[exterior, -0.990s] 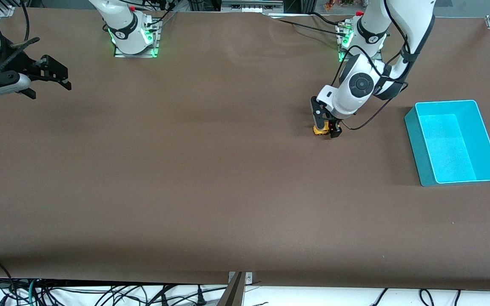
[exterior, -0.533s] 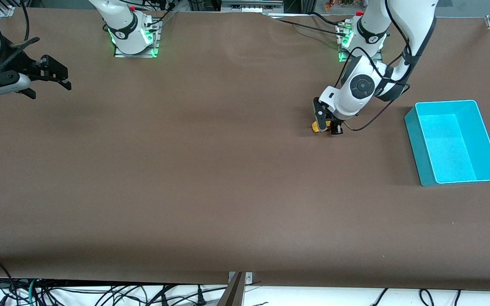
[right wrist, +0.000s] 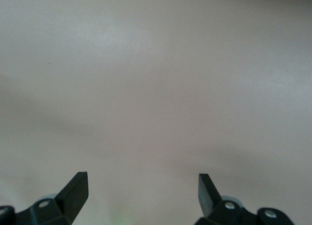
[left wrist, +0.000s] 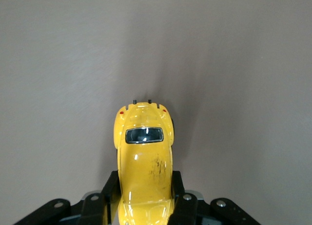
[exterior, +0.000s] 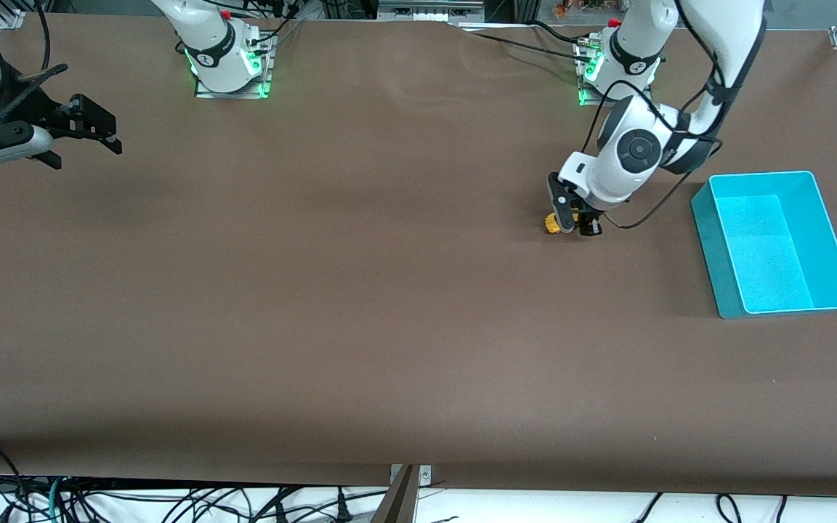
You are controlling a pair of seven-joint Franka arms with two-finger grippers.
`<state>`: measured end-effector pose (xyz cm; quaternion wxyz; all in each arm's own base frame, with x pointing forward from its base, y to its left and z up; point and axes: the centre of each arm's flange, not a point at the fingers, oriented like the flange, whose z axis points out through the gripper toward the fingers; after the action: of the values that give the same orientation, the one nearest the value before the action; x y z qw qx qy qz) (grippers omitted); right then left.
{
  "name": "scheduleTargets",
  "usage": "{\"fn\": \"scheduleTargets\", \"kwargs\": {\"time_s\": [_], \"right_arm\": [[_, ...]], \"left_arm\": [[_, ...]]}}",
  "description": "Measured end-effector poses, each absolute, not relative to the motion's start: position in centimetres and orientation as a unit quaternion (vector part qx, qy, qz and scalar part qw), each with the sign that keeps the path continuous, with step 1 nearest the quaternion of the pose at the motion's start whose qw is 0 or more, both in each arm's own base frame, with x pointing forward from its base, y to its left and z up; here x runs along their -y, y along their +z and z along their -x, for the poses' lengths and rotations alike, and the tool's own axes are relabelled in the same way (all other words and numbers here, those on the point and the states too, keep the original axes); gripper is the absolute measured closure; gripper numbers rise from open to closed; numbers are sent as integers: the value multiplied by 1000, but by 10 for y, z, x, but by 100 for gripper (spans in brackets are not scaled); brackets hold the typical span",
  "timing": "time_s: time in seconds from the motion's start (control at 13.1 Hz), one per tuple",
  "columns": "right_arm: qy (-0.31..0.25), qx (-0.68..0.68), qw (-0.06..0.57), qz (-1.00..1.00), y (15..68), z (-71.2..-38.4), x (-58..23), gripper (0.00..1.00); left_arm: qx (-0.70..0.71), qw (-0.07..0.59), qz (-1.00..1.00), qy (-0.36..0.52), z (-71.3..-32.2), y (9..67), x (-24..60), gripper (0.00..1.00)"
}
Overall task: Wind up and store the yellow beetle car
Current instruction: 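Lift the car with the left gripper and carry it over the cyan bin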
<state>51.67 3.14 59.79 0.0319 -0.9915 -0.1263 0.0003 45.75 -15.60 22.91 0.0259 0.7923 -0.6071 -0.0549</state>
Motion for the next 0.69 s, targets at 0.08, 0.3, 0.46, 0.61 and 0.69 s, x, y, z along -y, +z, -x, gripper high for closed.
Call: {"fn": "scheduleTargets", "kwargs": {"time_s": [0.08,0.3,0.46,0.61,0.69], "right_arm": [[1,126,32,991,598,-517,-31,0],[1,126,32,991,597,-517,-31,0],[1,126,32,991,597,-517,-31,0],[1,126,32,991,597,-517,-31,0],[1,126,32,991,597,-517,-31,0]], "left_arm": [[605,22,-794,-62,-464,249,153,55],[618,14,-782,-79,-484,318,121,55],[629,20,-773,-79,-502,353,64,55],[642,28,-763,-67,-515,369,-10,55],[646,32,-760,-64,-515,371,-46,55]]}}
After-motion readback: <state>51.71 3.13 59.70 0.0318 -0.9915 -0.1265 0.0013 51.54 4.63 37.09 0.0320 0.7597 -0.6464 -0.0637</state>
